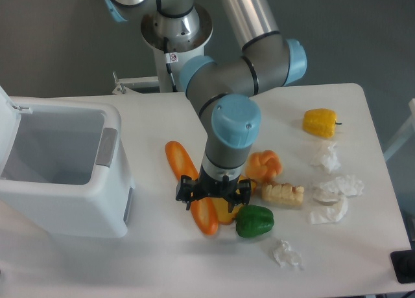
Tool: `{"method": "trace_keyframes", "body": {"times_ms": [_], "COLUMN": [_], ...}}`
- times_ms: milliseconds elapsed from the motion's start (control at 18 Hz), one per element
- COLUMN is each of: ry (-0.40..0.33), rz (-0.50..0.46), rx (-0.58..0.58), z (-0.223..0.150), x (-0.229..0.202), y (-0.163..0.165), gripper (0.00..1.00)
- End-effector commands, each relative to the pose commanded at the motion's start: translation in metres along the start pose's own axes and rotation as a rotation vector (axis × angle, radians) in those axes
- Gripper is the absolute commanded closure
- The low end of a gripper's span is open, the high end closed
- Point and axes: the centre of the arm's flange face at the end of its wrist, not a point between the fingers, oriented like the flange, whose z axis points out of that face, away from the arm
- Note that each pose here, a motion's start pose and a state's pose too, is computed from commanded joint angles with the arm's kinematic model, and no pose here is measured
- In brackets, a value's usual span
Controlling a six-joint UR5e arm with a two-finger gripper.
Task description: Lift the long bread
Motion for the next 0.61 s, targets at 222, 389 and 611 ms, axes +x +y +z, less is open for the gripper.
{"method": "trace_keyframes", "body": {"times_ms": [222,389,611], "ry": [0.009,0.016,0.021], "rz": [-0.009,-0.009,0.001], "rx": [-0.022,-0.036,-0.055], "z": [0.020,0.035,0.052], "x": [-0.006,-0.008,0.002], "y": [-0.004,-0.006,-0.006], "gripper": [0.00,0.00,0.00]}}
